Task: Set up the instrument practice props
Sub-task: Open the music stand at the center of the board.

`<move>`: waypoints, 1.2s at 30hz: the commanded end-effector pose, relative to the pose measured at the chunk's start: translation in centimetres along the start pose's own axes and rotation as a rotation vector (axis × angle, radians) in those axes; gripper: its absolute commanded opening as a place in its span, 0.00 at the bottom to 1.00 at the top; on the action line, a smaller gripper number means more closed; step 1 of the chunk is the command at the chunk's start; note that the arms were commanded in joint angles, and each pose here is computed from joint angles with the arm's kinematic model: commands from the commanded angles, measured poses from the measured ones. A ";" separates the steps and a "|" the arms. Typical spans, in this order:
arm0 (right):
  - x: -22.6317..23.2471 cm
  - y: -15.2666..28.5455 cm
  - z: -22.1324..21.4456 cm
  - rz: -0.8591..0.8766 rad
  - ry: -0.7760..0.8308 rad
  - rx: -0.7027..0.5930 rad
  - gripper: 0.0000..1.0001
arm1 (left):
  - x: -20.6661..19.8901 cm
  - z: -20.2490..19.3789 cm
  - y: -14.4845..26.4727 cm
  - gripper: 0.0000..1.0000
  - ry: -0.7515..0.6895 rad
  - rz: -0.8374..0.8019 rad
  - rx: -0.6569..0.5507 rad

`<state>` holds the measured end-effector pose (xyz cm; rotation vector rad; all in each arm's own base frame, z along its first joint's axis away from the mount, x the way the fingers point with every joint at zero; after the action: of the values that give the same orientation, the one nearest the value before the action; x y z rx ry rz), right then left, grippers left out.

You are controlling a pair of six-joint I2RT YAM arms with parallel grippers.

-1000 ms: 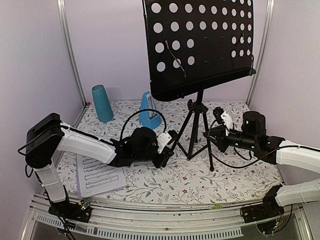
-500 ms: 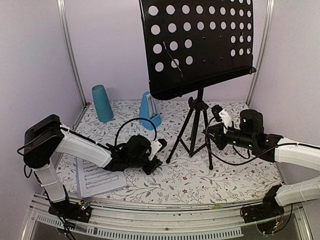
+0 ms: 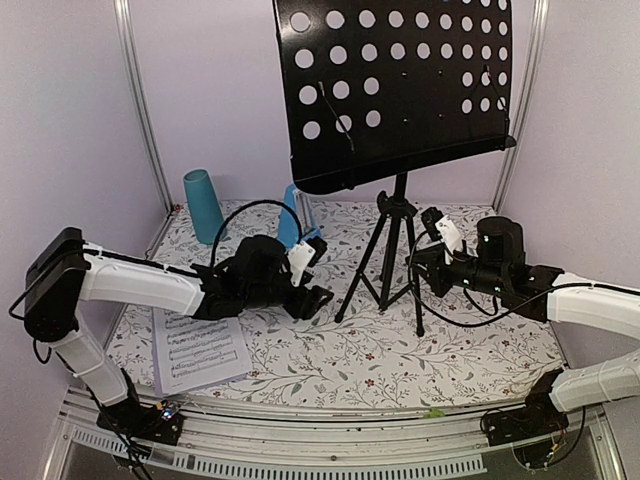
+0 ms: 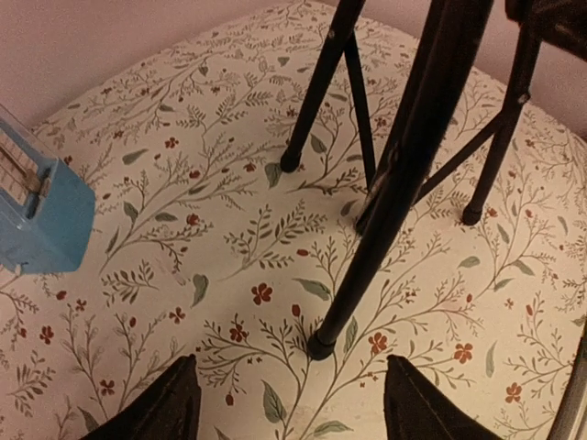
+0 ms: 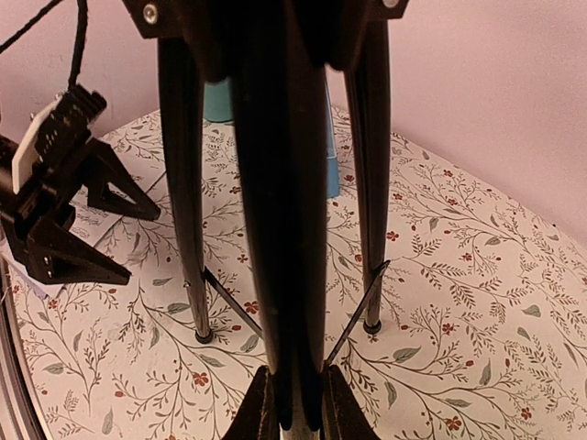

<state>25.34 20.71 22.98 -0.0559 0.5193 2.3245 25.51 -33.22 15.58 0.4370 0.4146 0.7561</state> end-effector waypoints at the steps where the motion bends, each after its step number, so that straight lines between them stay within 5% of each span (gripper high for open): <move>1: -0.2 -0.4 -1.3 -0.036 -0.034 0.090 0.05 | -0.3 5.0 0.8 0.72 0.012 -0.095 -0.126; 12: 0.4 -0.6 -1.4 -0.024 -0.026 0.107 0.04 | -2.7 10.7 -2.7 0.67 -0.078 -0.263 -0.197; 36: 0.7 -1.2 -1.4 -0.031 -0.006 0.145 0.03 | -4.6 11.7 -4.4 0.52 -0.094 -0.372 -0.158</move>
<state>25.83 21.54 23.21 -0.0402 0.5517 2.2692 30.91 -41.55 23.96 0.2364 0.3314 0.4195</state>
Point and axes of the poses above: each gripper's point midway between its finger pads, its own y axis back along the fingers, its own x axis along the line the jaws close on, z = x × y, the point moved 6 cm from there along y, back along the fingers, and after that the axes turned 12 degrees about y, right-handed, at the moved point
